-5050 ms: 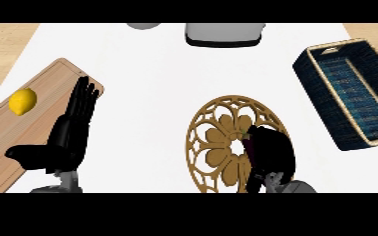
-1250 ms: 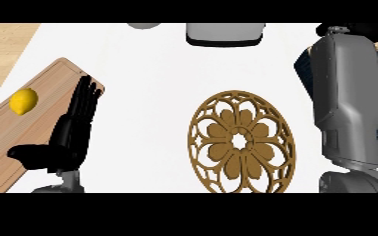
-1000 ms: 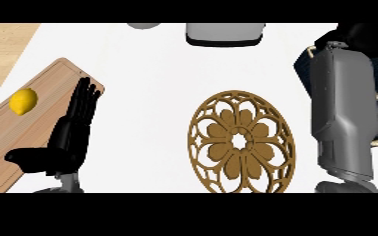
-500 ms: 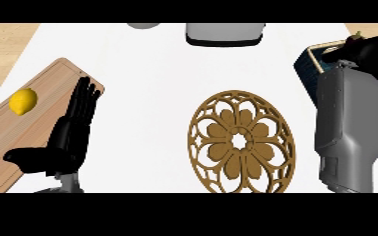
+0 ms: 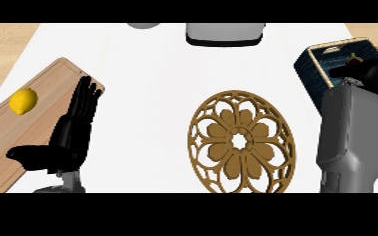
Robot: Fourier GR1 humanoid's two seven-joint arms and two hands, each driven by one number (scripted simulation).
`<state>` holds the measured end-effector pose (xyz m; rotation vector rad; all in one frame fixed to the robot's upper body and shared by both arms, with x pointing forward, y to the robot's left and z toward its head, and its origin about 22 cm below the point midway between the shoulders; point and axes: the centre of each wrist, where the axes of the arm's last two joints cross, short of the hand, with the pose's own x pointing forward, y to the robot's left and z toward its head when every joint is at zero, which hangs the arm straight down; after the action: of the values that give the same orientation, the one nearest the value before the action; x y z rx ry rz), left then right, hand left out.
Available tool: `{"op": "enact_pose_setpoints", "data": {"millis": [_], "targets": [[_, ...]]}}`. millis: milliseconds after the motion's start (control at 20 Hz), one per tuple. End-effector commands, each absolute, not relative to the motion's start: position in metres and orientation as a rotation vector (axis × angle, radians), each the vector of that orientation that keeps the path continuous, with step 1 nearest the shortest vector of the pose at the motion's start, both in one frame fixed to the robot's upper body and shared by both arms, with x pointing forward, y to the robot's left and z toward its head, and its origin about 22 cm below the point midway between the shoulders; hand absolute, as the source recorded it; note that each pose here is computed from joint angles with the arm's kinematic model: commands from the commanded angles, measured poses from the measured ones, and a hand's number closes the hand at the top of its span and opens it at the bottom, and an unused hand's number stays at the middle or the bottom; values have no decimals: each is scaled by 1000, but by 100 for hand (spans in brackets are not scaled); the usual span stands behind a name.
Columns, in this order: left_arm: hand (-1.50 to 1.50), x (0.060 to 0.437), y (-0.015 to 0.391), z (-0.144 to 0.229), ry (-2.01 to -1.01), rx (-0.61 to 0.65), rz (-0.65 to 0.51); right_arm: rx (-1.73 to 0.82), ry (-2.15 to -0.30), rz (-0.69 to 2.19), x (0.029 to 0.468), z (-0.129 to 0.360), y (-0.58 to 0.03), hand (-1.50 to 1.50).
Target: Pick the eggplant from the placemat and place it in the basket
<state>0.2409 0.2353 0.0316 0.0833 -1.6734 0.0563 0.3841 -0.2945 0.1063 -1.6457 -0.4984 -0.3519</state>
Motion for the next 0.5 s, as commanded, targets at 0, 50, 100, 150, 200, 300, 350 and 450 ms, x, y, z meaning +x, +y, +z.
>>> {"op": "enact_pose_setpoints", "data": {"millis": [0,50,100,150,200,300,350,450], "targets": [[0,229,229,34,-1672,72,48,-1611,-460,-440,381,87,-284,-150],[0,242,235,37,-1671,89,58,-1609,-461,-462,375,96,-298,-150],[0,240,229,15,-1659,85,58,-1606,-518,-488,380,106,-290,-150],[0,229,231,40,-1680,102,58,-1618,-524,-480,370,103,-291,-150],[0,243,227,44,-1673,90,54,-1640,-522,-483,375,100,-314,-150],[0,245,236,35,-1672,88,59,-1698,-610,-518,375,111,-299,-150],[0,221,246,23,-1672,92,36,-1695,-627,-564,370,100,-305,-150],[0,245,218,32,-1679,70,57,-1766,-669,-566,373,118,-293,-150]]}}
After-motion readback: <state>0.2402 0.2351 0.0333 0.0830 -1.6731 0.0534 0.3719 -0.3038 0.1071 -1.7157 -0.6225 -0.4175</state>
